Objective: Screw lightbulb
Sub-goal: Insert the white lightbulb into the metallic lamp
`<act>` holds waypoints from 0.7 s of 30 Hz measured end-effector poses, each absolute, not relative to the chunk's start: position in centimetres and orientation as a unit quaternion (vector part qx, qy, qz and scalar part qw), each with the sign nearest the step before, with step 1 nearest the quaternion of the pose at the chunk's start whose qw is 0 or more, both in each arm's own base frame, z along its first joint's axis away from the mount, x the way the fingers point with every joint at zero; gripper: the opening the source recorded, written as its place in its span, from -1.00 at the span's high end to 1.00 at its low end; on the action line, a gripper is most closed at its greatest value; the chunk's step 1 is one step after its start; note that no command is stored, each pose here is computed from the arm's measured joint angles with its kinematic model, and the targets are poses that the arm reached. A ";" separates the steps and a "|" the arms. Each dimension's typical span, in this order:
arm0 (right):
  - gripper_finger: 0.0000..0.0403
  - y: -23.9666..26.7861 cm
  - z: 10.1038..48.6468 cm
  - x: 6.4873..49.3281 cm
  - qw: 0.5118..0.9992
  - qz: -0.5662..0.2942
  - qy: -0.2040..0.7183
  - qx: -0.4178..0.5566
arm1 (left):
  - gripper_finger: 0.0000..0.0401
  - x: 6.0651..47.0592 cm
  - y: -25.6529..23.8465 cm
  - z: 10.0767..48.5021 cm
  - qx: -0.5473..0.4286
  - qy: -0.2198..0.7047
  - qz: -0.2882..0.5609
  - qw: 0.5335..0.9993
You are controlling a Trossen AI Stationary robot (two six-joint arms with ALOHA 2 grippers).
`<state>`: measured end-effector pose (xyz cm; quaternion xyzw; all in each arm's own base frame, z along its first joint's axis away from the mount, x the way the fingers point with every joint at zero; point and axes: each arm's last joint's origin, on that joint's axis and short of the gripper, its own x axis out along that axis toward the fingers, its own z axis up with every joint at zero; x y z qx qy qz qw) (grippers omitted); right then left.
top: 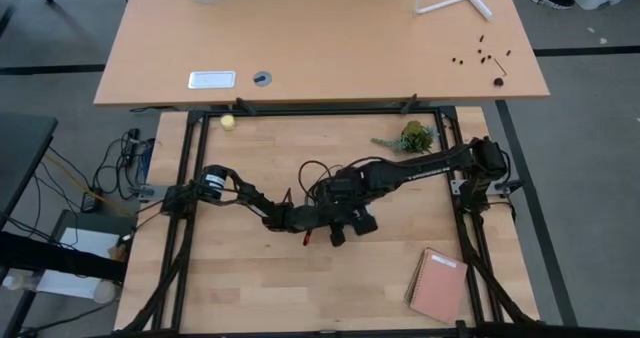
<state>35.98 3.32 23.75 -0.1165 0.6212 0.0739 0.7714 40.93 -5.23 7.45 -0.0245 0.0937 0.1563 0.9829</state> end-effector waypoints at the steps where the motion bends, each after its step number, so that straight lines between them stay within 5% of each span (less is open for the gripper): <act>1: -0.84 3.4 23.7 36.0 0.767 0.092 0.620 -0.138 | 0.01 40.9 -5.2 7.4 -0.024 0.094 0.156 0.983; 13: -0.86 3.7 23.7 35.4 0.672 0.280 0.586 -0.357 | 0.01 40.9 -5.3 7.4 -0.025 0.094 0.155 0.983; 21: -0.67 3.7 23.7 35.3 0.664 0.291 0.583 -0.368 | 0.01 40.9 -5.3 7.4 -0.025 0.094 0.154 0.983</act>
